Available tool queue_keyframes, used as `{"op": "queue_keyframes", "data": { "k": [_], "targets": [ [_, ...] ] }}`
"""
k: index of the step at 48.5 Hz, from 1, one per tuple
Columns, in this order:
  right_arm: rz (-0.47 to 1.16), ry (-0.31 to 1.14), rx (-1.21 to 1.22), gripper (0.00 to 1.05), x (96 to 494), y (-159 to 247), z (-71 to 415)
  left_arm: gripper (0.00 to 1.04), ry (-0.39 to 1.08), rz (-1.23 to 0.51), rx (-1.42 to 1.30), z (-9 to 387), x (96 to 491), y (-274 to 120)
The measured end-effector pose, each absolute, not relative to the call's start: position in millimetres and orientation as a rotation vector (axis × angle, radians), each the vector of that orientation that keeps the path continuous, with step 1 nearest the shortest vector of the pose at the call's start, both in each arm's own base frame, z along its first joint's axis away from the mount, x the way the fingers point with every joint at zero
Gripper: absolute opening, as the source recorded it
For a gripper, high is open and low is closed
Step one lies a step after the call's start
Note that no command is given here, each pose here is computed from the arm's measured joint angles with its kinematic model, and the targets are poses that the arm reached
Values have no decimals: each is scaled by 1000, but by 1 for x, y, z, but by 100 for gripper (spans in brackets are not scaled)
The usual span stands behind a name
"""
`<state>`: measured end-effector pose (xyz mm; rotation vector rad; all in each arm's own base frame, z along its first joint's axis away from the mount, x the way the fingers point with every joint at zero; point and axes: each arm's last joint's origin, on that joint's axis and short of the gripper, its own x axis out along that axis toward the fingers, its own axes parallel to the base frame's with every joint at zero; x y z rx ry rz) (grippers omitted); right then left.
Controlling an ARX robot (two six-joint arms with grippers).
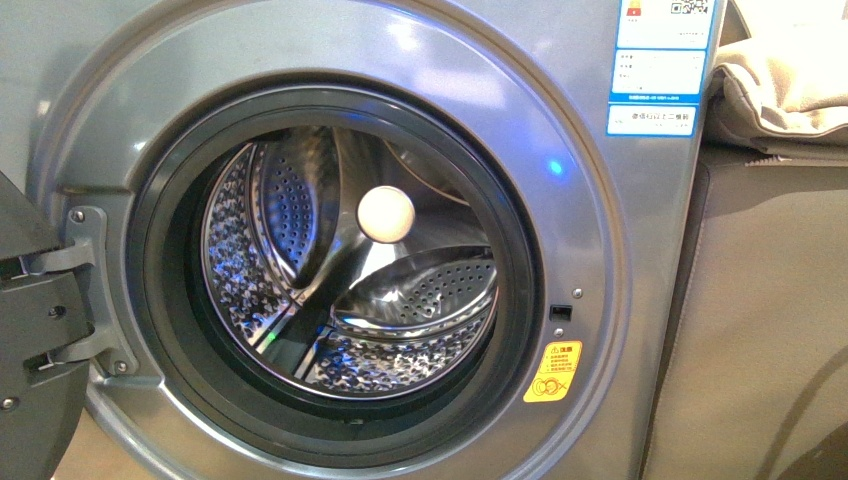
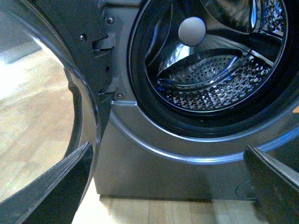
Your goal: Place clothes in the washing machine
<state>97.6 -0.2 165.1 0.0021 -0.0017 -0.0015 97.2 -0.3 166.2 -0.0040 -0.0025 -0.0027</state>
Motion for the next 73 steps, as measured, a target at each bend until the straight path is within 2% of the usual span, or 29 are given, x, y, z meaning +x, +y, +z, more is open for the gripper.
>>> {"op": "queue_keyframes", "data": {
  "k": [42, 46, 54, 66, 73],
  "targets": [
    [3, -2, 6, 97, 98, 0, 165, 98, -2, -3, -4, 166, 97, 0],
    [119, -86, 127, 97, 97, 1, 173, 98, -2, -3, -4, 166, 97, 0],
    [148, -127, 215, 97, 96, 2, 178, 98, -2, -3, -4, 166, 97, 0],
    [166, -163, 216, 97, 99, -12, 188, 98, -2, -3, -4, 166, 97, 0],
    [150, -237, 136, 97, 110, -40, 231, 98, -2, -3, -4, 166, 97, 0]
  ]
}}
